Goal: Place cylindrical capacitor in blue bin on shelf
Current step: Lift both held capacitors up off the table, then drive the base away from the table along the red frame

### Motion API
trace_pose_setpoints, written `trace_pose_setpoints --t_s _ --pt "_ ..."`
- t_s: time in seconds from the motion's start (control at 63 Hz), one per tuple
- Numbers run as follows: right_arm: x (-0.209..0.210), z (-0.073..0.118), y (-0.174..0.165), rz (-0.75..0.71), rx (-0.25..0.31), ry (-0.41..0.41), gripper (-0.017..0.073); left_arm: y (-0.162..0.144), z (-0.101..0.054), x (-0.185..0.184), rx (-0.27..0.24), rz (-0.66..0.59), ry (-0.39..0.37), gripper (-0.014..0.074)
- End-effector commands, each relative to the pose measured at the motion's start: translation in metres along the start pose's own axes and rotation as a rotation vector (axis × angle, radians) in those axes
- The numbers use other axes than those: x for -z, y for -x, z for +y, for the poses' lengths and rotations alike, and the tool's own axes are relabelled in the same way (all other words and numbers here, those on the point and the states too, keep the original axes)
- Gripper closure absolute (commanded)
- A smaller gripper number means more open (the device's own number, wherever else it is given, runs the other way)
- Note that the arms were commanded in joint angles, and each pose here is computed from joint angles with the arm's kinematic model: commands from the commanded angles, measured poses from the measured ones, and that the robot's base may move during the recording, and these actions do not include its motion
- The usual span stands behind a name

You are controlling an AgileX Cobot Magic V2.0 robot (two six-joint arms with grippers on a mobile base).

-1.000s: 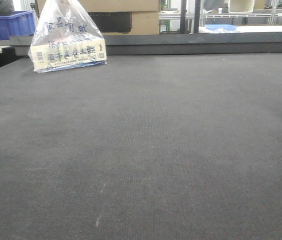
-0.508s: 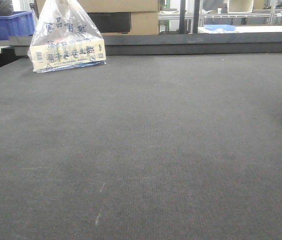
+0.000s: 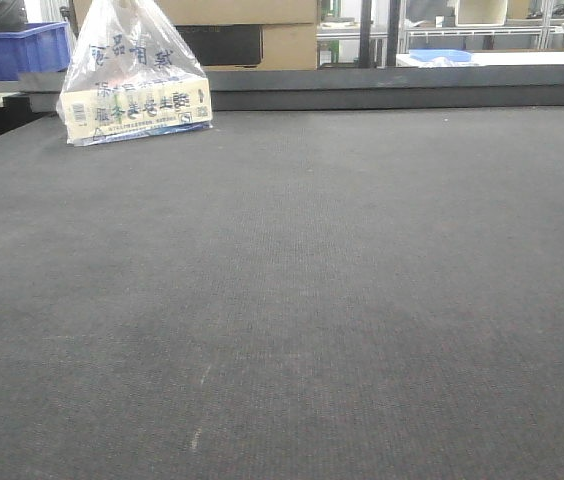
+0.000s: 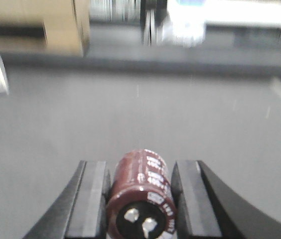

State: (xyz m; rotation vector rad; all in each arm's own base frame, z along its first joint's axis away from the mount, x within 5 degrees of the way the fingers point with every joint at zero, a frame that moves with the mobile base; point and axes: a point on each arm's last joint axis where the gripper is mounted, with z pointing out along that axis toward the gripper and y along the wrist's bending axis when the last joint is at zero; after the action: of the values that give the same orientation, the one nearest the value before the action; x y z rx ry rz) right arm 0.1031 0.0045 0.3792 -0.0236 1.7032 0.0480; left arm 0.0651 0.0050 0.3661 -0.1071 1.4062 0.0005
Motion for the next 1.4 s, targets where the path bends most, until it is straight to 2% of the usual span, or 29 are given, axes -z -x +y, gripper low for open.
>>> trace_pose_setpoints --t_s 0.0,0.206,0.349,1.381 --pt "0.014 0.0 0.006 -0.082 0.018 -0.004 0.0722 0.006 0.0 0.011 0.006 -0.067 -0.003 0.0705" --pt "0.031 0.001 0.007 -0.146 0.008 0.001 0.0722 0.006 0.0 0.015 0.006 -0.066 -0.003 0.0705" --pt "0.037 0.0 0.0 -0.257 0.01 -0.004 0.0725 0.0 0.0 0.013 0.006 -0.042 -0.001 0.0705" --pt "0.046 0.0 -0.006 -0.252 0.01 -0.002 0.0725 0.0 0.0 0.013 0.006 -0.042 -0.001 0.0705"
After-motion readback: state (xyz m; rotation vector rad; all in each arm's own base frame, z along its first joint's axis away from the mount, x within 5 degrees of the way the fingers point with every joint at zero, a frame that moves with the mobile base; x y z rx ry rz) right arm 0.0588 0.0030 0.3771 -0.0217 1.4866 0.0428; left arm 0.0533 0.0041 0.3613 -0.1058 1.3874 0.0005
